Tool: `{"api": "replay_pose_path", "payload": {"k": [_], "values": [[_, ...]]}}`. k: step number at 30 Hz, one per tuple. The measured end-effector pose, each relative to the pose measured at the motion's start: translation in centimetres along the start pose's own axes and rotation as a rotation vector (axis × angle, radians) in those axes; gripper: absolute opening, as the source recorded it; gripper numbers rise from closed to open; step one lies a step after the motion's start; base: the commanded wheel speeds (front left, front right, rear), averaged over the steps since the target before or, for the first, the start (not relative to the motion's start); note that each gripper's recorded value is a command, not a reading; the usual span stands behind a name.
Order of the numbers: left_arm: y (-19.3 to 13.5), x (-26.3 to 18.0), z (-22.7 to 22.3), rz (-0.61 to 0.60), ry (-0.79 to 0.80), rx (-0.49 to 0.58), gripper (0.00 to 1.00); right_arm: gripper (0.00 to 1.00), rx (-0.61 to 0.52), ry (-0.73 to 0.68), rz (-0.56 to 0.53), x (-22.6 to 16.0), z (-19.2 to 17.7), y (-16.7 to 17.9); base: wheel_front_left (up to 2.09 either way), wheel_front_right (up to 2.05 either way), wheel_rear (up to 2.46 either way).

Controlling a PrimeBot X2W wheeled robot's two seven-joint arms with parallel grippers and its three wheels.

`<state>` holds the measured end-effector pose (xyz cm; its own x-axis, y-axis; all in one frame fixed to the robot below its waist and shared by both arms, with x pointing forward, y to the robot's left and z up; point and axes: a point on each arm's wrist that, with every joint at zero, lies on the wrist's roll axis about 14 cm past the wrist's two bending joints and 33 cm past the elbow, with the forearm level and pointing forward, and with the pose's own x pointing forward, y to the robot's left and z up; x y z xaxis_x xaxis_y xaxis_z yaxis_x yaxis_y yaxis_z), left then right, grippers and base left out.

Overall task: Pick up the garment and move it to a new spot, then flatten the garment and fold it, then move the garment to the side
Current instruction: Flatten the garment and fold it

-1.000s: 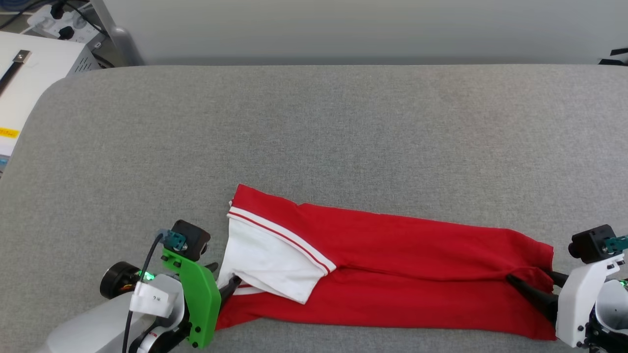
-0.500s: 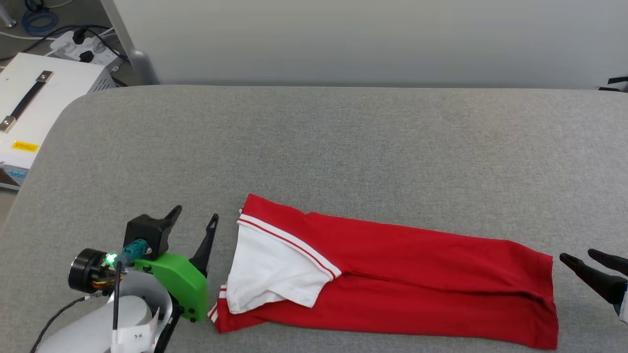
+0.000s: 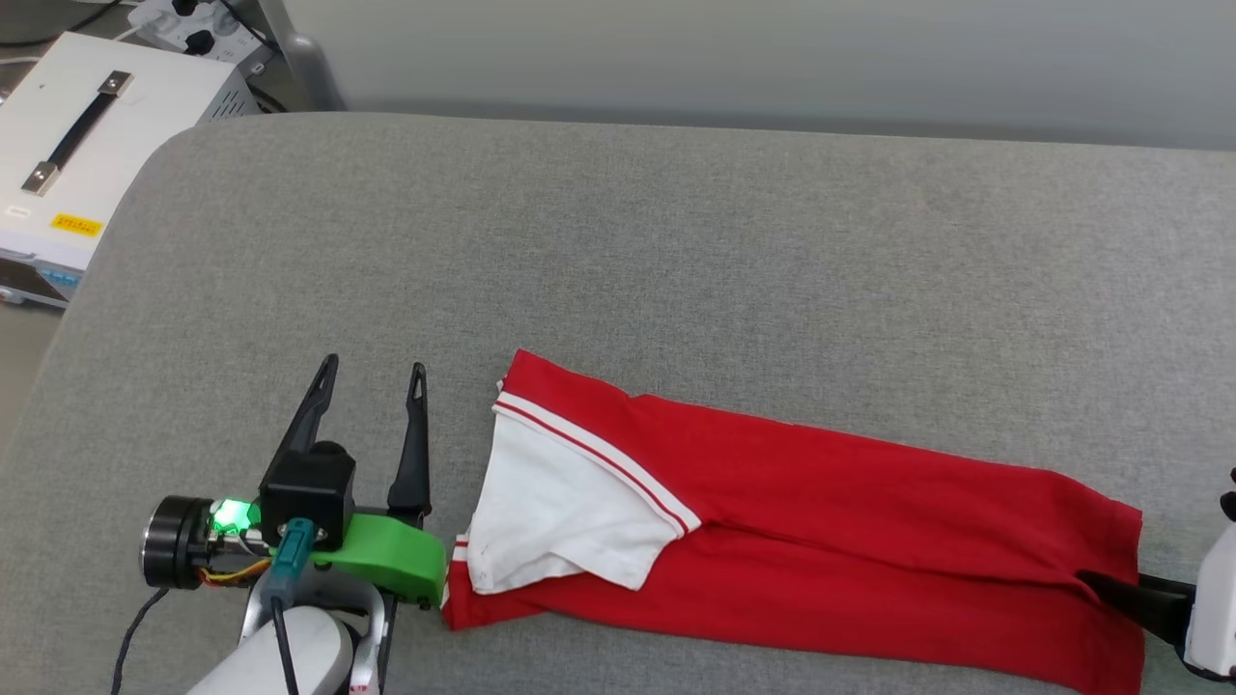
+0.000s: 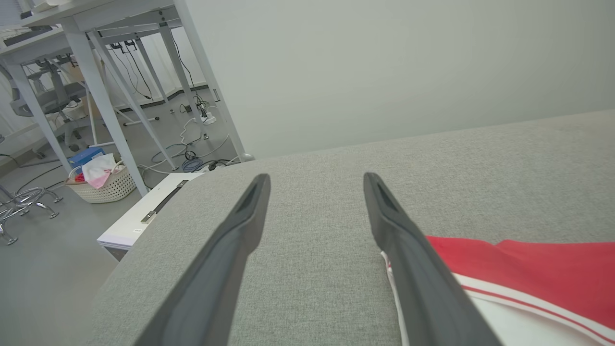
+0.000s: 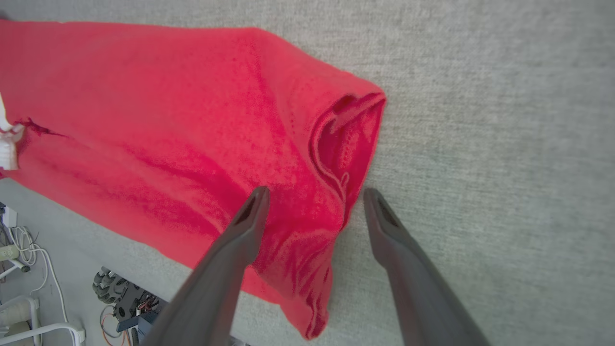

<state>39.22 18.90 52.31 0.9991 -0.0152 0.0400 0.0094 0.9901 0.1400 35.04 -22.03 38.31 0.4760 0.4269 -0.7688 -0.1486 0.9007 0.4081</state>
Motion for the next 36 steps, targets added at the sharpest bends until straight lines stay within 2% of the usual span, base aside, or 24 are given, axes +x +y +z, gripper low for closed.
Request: {"api": "replay_pose_path", "payload": {"k": [11,17,18,19,28,32,36], "values": [[0.8,-2.0,-1.0,0.126,-0.022,-0.018,1.0,1.0,0.018,0.025,0.065,3.2,0.0,2.3,0.0,0.0,0.0],[1.3,-2.5,-0.5,0.148,-0.049,-0.018,1.0,1.0,0.014,0.022,0.083,3.7,0.0,3.1,0.0,0.0,0.0],[1.5,-2.8,-0.5,0.159,-0.053,-0.013,1.0,0.17,0.007,0.02,0.084,3.8,-0.1,3.2,0.0,0.0,0.0],[1.7,-2.8,-0.5,0.165,-0.055,-0.009,1.0,0.0,0.005,0.016,0.084,3.7,-0.1,3.2,0.0,0.0,0.0],[1.4,-3.1,0.0,0.137,-0.076,0.013,1.0,0.0,0.002,-0.034,0.06,2.8,0.5,2.5,0.0,0.0,0.0],[1.2,-3.3,0.2,0.122,-0.085,0.008,1.0,0.0,-0.006,-0.068,0.002,1.4,1.3,0.5,0.0,0.0,0.0],[0.8,-3.5,0.3,0.11,-0.085,0.0,1.0,0.0,-0.049,-0.083,-0.111,-0.6,1.8,-3.1,0.0,0.0,0.0]]}}
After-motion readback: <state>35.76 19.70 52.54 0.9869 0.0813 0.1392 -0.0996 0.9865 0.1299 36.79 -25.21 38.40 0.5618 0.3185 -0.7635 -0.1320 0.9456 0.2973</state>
